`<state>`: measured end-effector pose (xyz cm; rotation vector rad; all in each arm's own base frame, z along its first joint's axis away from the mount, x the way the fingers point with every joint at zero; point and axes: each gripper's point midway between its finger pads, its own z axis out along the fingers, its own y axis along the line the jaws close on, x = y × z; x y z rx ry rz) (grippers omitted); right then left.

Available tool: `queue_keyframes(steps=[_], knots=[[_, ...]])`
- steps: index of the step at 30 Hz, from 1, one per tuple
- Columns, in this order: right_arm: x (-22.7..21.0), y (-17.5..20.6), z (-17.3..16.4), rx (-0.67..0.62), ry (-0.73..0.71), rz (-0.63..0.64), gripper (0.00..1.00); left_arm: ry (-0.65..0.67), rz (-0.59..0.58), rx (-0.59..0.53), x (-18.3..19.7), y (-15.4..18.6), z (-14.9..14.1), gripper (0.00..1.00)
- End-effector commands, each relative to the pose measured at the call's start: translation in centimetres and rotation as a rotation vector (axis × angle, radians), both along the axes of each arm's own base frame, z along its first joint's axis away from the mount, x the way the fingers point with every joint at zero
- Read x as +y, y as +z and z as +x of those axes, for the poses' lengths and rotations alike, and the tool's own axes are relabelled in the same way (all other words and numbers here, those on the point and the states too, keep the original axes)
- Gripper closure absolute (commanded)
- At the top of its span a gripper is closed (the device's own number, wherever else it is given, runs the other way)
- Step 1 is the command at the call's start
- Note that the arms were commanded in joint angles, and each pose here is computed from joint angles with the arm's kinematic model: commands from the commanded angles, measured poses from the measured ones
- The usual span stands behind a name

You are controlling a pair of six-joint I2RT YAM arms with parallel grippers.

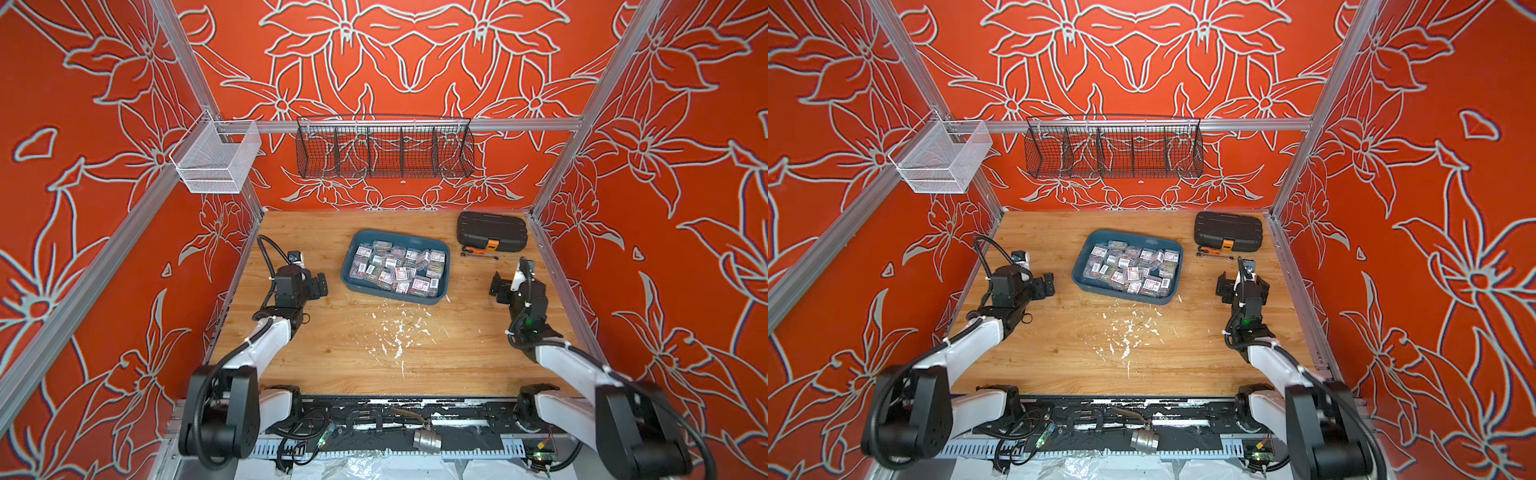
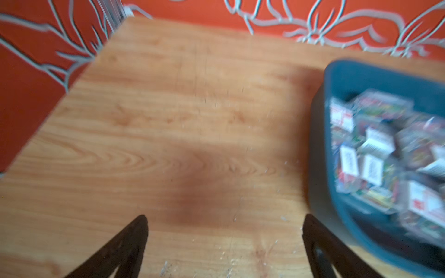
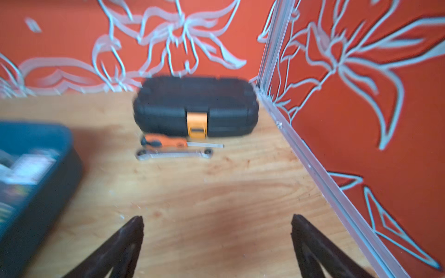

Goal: Take the paper clips out of the storage box
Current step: Adjust the storage box at the center of the board.

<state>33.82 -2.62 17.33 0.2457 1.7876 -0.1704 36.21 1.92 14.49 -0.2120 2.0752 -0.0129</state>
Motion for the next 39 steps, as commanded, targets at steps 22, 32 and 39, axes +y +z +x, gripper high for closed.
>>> queue_keyframes(steps=[22, 32, 39], knots=[[7.9, -1.9, -2.4, 0.164, 0.235, 0.652, 0.18, 0.007, -0.507, -0.380, -3.0, 5.7, -10.1, 0.03], [15.0, -8.5, 2.3, 0.491, 0.331, 0.538, 0.39, -0.079, -0.554, 0.036, -6.1, 1.5, -3.8, 0.18], [17.2, -9.1, 3.8, 0.540, 0.392, 0.504, 0.42, -0.149, -0.543, 0.311, -8.7, -2.0, -0.6, 0.33]])
